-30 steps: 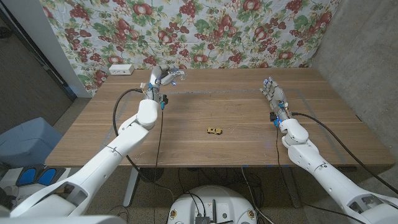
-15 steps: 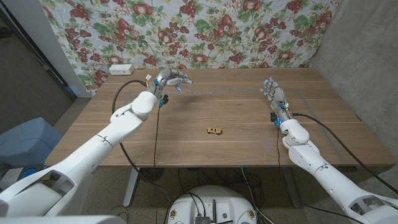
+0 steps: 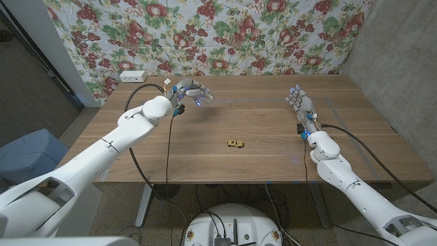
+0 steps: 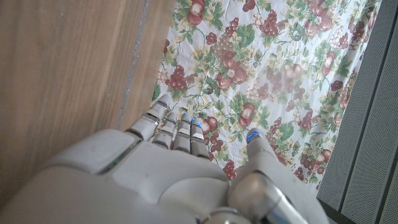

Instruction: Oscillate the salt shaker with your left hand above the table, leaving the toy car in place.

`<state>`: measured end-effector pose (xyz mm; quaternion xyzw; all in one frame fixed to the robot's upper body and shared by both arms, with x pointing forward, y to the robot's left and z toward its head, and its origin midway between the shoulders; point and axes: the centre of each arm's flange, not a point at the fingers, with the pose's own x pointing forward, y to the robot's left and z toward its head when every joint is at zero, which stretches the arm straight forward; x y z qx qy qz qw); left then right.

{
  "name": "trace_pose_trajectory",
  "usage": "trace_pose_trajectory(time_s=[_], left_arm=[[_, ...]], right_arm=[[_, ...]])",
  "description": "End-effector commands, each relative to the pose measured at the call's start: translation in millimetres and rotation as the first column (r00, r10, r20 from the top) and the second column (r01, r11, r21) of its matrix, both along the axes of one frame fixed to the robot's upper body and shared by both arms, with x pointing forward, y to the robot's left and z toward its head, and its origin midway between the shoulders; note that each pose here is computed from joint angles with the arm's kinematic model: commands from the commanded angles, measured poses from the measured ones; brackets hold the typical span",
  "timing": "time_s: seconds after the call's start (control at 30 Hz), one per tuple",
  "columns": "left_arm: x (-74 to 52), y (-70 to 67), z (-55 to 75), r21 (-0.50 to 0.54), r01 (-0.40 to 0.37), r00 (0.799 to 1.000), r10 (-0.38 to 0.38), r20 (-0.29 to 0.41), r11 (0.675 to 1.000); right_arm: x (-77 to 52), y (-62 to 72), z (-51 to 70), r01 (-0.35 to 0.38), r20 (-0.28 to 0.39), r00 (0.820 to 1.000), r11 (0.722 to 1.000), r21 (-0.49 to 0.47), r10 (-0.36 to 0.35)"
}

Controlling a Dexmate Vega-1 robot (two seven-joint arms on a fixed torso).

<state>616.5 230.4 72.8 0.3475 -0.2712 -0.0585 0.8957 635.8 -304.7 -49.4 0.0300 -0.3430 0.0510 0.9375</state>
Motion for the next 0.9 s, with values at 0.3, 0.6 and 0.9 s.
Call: trace_pose_trajectory(time_s=[0.3, 0.6, 0.9], left_arm=[[-13.7, 7.2, -13.3, -0.225, -0.04, 0.966, 0.096, 0.241, 0.973], [-23.6, 13.5, -28.9, -0.432, -0.018, 0.908, 0.196, 0.371, 0.902], [-28.8, 15.6, -38.2, -0.529, 0.007, 0.872, 0.254, 0.418, 0.849]], right_arm=[[-3.6, -2.1, -0.8, 0.007, -0.001, 1.0, 1.0, -0.004, -0.007], [-4.9, -3.2, -1.4, 0.007, 0.0, 1.0, 1.0, -0.003, -0.007], [-5.3, -2.5, -2.5, 0.005, -0.003, 1.0, 1.0, -0.002, -0.005]])
